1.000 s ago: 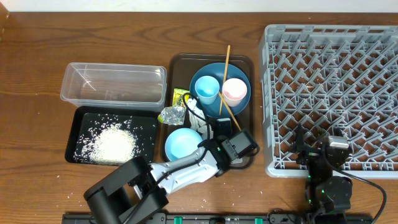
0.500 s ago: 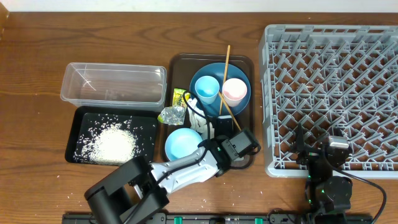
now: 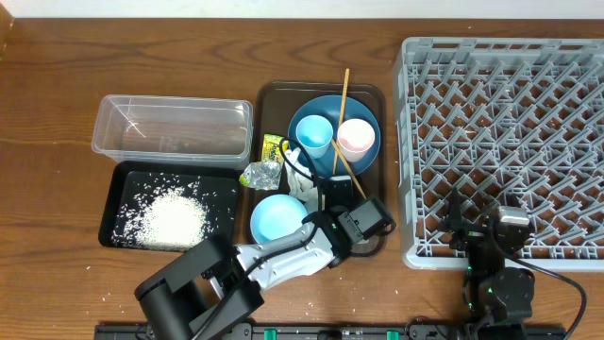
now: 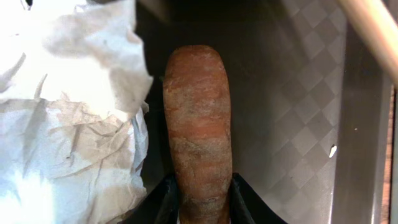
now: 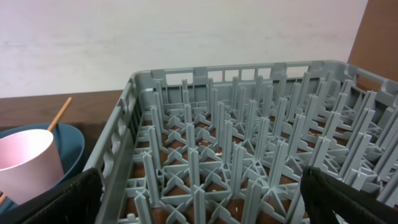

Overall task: Sort waste into correct bins and load items into the dishwasher rack
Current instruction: 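Lower the left gripper and grasp the orange carrot, then carry the carrot with the left gripper onto the black tray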

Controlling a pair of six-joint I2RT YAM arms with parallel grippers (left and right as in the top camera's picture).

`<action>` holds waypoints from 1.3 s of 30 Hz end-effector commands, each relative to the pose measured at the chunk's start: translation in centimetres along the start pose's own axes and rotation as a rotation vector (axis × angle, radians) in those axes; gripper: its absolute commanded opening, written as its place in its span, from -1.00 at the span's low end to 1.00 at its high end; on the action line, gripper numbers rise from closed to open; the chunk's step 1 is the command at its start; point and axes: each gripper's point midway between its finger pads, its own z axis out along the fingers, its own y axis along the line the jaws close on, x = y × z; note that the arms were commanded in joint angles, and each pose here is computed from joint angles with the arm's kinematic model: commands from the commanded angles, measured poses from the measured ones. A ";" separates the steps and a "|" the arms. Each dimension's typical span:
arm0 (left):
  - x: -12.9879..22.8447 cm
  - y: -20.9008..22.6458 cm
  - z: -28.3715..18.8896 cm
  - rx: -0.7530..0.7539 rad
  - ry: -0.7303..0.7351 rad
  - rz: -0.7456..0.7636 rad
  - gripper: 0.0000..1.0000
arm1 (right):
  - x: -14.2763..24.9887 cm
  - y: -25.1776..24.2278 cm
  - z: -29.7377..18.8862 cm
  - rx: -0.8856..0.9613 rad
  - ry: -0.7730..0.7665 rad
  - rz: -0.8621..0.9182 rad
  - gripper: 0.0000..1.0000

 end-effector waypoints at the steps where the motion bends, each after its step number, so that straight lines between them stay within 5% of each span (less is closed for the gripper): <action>1: -0.3 0.5 -0.8 -0.010 -0.012 0.041 -0.56 | 0.2 0.3 0.0 -0.013 0.006 0.003 0.98; 16: -3.5 0.8 -10.3 0.112 -0.075 0.005 -0.63 | 0.2 0.3 0.0 -0.013 0.006 0.003 0.99; 32: -7.6 18.9 -16.0 -0.355 -0.143 -0.249 -0.63 | 0.2 0.3 0.0 -0.013 0.006 0.003 0.97; 39: -8.1 23.8 -15.8 -0.469 -0.142 -0.445 -0.78 | 0.2 0.3 0.0 -0.013 0.006 0.003 0.98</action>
